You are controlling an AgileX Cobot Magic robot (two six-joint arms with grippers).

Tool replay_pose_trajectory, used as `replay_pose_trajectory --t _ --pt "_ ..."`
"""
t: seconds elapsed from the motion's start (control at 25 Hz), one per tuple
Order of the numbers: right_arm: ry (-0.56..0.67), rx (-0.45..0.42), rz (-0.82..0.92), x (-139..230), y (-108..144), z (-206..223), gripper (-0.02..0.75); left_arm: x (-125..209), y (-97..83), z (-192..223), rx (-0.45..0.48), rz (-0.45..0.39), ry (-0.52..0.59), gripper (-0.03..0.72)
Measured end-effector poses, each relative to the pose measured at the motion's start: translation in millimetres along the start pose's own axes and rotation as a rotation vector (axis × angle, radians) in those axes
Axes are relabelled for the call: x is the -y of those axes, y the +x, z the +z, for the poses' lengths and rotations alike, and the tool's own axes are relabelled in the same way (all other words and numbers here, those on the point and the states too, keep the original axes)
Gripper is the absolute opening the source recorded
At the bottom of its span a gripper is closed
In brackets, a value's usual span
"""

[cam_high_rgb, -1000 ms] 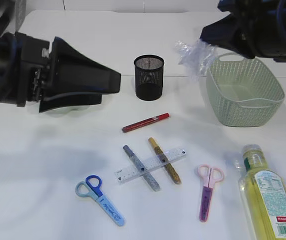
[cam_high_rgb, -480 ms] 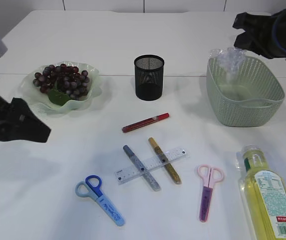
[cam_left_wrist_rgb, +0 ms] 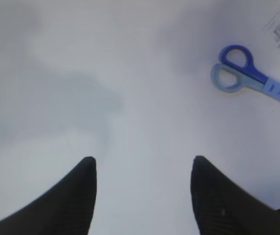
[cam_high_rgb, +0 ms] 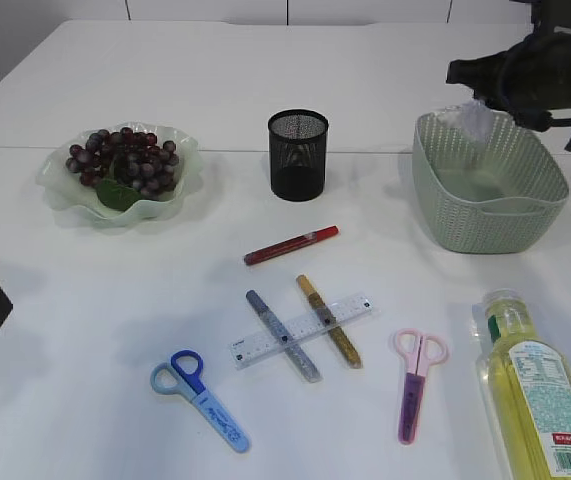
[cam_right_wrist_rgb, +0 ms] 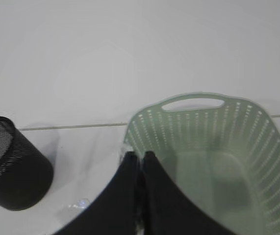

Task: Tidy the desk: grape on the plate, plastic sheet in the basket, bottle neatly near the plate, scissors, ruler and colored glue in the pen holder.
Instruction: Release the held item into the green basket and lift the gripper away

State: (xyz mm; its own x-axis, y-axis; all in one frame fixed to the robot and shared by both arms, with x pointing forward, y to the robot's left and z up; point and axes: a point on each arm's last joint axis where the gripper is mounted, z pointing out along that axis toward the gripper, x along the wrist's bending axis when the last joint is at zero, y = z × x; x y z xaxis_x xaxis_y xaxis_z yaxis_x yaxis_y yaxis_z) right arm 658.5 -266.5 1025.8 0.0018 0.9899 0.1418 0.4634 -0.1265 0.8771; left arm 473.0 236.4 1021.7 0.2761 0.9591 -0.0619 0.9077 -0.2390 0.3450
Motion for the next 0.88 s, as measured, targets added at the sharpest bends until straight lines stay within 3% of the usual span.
replay_pose_trajectory --t 0.24,0.36,0.56,0.88 --pt "0.040 0.036 -0.016 15.1 -5.1 21.9 0.021 4.3 12.5 -1.3 -0.139 -0.036 0.046 0.445" --pt "0.038 0.047 -0.003 15.3 -6.1 22.9 0.102 5.6 16.5 -2.1 -0.184 -0.034 0.061 0.441" --pt "0.038 0.048 -0.015 15.2 -6.2 22.9 0.301 6.7 17.9 -2.5 -0.200 -0.031 0.073 0.440" --pt "0.049 0.052 -0.001 16.1 -6.9 22.8 0.337 8.1 18.2 -2.7 -0.204 -0.033 0.088 0.435"
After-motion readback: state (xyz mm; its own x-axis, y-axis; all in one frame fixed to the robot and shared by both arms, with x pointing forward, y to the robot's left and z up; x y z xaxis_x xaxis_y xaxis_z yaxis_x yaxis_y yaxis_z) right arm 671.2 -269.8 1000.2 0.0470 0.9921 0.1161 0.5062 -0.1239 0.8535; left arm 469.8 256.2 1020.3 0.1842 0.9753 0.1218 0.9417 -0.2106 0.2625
